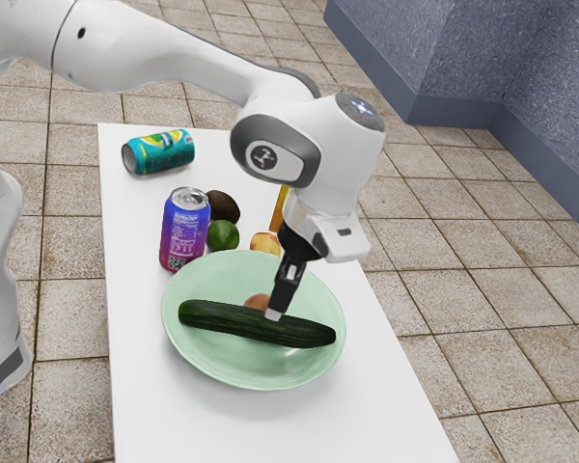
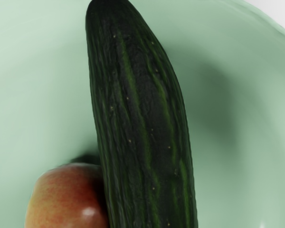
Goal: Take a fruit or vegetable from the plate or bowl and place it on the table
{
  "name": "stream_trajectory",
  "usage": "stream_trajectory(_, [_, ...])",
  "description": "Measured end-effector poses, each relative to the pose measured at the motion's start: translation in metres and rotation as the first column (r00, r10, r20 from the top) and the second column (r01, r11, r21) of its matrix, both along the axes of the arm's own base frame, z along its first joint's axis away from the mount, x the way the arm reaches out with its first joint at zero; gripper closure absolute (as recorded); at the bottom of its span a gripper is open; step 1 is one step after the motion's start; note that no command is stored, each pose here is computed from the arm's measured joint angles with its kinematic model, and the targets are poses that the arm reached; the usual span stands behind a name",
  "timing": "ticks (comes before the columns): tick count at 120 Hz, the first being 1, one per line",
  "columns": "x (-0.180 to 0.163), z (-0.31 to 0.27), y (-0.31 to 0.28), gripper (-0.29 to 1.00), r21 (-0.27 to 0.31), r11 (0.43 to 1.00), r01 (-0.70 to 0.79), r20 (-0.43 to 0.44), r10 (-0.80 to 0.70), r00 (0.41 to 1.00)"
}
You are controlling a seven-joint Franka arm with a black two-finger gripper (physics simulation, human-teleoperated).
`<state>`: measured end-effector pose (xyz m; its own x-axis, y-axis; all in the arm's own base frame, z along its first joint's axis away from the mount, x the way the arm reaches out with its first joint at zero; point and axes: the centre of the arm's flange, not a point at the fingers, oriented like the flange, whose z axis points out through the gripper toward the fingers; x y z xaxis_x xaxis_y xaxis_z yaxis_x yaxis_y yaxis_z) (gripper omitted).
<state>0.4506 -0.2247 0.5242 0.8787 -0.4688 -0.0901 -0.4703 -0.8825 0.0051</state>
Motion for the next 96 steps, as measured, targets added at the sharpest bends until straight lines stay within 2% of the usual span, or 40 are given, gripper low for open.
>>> stream_trajectory(30, [0.003,-0.011,-0.003,0.0,-0.016,1.0,0.009,0.009,-0.009,1.0])
stream_trajectory(96, [0.01,-0.053,-0.006,0.0,-0.014,1.0,0.023,-0.029,-0.024,0.999])
